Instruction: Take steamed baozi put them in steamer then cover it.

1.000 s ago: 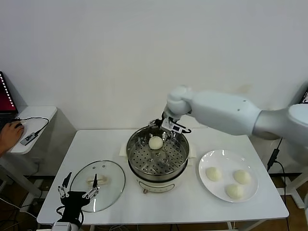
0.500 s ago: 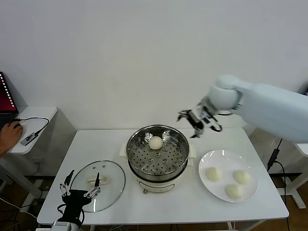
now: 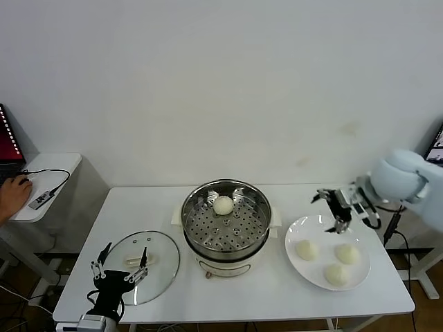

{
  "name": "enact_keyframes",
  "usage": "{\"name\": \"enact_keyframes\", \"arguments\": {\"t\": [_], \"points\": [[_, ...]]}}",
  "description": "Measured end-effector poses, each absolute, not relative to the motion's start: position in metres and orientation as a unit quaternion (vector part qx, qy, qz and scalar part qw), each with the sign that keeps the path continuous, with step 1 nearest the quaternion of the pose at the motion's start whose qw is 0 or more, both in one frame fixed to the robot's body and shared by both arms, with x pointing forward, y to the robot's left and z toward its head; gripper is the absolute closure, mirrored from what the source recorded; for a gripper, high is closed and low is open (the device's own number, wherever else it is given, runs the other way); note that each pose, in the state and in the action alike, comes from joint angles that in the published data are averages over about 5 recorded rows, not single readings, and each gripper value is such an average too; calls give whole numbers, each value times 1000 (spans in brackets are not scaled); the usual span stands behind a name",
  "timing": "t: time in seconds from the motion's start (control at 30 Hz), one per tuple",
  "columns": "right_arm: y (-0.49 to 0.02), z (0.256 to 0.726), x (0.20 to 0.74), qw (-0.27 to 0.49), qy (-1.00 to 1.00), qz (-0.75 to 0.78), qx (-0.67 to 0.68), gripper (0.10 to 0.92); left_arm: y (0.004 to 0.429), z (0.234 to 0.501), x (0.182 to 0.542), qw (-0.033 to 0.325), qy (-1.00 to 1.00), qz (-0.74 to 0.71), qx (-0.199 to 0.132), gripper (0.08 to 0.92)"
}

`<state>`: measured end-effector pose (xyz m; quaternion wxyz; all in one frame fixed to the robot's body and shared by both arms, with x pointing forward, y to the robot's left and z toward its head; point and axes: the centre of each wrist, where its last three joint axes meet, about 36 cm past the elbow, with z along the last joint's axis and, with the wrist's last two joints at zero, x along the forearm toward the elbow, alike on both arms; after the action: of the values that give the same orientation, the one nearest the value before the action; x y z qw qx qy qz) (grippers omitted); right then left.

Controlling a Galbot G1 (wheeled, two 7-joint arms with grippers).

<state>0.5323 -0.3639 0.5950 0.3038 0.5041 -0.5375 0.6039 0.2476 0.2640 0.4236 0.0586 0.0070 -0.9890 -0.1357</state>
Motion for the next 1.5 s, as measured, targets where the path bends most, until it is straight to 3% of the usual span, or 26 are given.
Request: {"name": "enact_keyframes", "arguments": {"t": [0.73,1.03,1.5], "points": [[-354,479,574,343,-529,581,514,200,273,417,249,68,-987,-142,23,177],[-334,457,585,348,-528,575,520,201,274,417,248,70,-987,-145,24,177],[-333,451,586,363,-528,566,519,281,272,417,245,73,-987,-144,24,177]]}}
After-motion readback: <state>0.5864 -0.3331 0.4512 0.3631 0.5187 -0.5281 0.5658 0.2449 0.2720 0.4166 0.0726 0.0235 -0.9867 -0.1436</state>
